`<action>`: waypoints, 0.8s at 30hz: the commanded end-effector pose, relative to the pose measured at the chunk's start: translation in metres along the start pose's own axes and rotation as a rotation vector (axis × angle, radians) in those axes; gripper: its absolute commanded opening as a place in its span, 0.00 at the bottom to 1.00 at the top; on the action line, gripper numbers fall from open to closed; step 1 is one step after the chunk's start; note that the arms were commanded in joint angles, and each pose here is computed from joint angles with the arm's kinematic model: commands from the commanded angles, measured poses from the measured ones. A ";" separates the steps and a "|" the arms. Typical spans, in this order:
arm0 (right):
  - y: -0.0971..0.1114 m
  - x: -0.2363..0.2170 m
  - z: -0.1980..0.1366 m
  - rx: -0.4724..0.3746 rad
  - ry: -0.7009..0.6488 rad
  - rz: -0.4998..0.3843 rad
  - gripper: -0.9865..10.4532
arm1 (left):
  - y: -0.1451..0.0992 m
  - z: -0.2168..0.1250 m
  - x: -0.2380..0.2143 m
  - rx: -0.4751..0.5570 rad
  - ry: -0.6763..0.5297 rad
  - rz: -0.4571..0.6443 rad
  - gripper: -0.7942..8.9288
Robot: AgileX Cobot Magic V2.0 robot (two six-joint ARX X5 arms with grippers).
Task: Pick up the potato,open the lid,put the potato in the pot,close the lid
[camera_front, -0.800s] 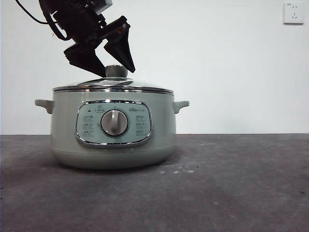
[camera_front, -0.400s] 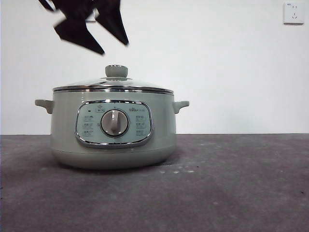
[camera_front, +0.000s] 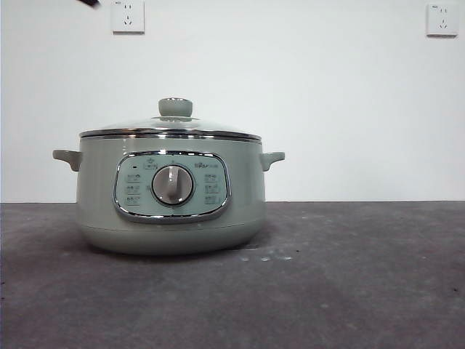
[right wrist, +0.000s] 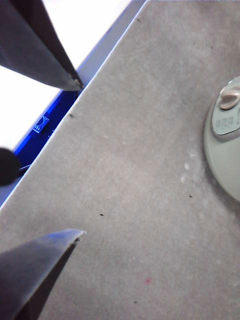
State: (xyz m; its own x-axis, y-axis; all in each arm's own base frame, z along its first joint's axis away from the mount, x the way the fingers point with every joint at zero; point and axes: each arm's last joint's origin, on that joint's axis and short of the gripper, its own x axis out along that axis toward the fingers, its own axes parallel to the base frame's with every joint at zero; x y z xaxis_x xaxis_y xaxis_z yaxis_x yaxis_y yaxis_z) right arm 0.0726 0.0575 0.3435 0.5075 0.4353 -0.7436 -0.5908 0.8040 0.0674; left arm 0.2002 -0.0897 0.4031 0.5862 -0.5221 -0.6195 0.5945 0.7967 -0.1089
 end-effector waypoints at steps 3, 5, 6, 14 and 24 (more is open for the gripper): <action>0.000 0.002 0.001 0.003 -0.014 0.001 0.49 | -0.008 -0.011 -0.026 -0.029 0.012 -0.003 0.49; 0.000 0.003 0.001 0.003 -0.014 0.001 0.44 | -0.010 -0.015 -0.033 -0.030 0.015 -0.003 0.42; 0.000 0.003 0.001 0.003 -0.014 0.001 0.38 | -0.011 -0.017 -0.036 -0.030 0.016 -0.003 0.33; 0.000 0.003 0.001 0.002 -0.014 0.001 0.08 | -0.013 -0.022 -0.042 -0.035 0.041 -0.005 0.07; 0.000 0.003 0.000 0.021 -0.006 0.000 0.09 | -0.013 -0.022 -0.042 -0.034 0.042 -0.004 0.08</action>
State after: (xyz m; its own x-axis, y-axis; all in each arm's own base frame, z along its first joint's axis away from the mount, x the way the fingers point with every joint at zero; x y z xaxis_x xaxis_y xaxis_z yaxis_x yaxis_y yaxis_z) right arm 0.0734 0.0580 0.3442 0.5142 0.4405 -0.7359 -0.5840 0.8082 0.0757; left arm 0.1564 -0.0719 0.4124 0.5601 -0.5111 -0.6520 0.5786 0.8046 -0.1337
